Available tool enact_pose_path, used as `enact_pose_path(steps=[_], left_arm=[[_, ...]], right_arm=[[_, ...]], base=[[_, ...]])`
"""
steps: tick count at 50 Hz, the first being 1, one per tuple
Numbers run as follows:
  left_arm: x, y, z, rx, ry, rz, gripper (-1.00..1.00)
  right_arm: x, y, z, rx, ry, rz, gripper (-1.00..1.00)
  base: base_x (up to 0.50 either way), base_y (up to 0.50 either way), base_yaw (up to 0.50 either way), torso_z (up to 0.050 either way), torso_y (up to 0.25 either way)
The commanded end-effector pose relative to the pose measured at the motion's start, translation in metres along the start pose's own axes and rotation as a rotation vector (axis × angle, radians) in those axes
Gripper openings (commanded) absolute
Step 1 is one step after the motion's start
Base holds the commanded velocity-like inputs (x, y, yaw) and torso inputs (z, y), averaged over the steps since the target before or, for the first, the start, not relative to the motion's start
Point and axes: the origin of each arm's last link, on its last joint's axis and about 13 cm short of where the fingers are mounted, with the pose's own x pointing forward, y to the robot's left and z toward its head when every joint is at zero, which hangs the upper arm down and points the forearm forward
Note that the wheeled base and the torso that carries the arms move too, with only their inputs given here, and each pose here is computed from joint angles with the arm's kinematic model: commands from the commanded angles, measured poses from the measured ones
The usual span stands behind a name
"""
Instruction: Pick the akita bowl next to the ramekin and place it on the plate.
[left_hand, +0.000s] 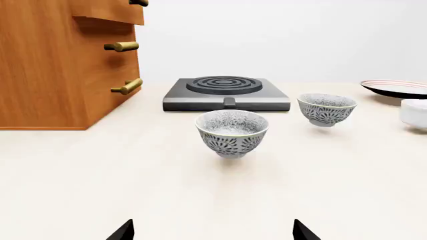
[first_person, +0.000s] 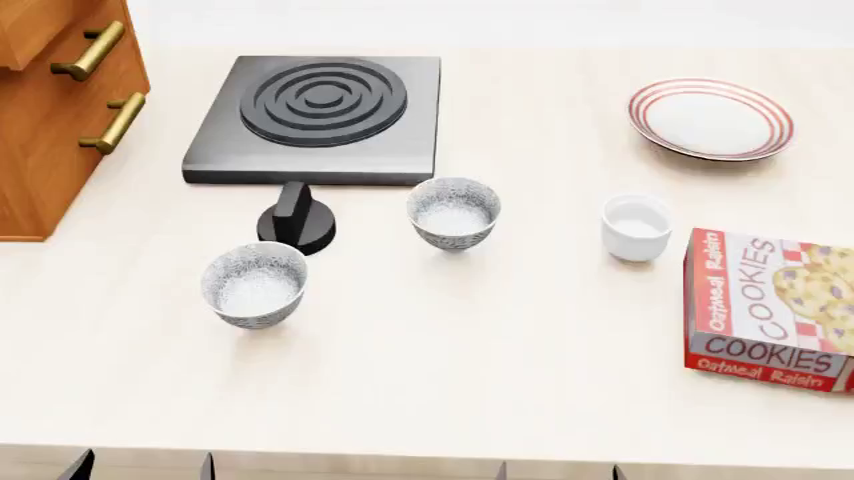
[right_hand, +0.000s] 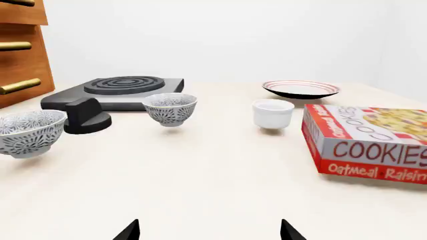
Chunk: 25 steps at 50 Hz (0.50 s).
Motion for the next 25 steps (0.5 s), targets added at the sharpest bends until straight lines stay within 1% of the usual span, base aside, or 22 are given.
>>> enact_pose_path(steps=[1,20,21,23,24,25], left_arm=[[0.0,-0.0001,-0.0003,0.003,0.001,0.0,1.0],[-0.0006,0.0002,-0.0003,0.026,0.0,0.008,1.0],[0.0026,0.0009,0.0002,-0.003,0.008,0.016,1.0],[0.0025,0.0014,0.0005,0.026,0.0,0.029,1.0],[-0.0003,0.0015,0.0017,0.018,-0.001,0.021,1.0],[-0.0019,0.0016,0.0016,0.028,-0.006,0.021,1.0]], right_arm=[[-0.0007,0.0006,0.0003,0.001,-0.001,0.007,1.0],[-0.0012,-0.0002,0.0002,0.006,0.008,0.002,1.0],[0.0004,-0.0017,-0.0002,-0.025,0.006,-0.014,1.0],[0.0005,-0.0026,-0.0044,0.007,0.038,-0.023,1.0],[-0.0018,-0.0008,-0.0027,-0.017,0.02,-0.012,1.0],[-0.0028,0.0,-0.0039,-0.021,0.023,-0.007,1.0]], base=[[0.0,0.0,0.0,0.0,0.0],[0.0,0.0,0.0,0.0,0.0],[0.0,0.0,0.0,0.0,0.0],[0.0,0.0,0.0,0.0,0.0],[0.0,0.0,0.0,0.0,0.0],[0.0,0.0,0.0,0.0,0.0]])
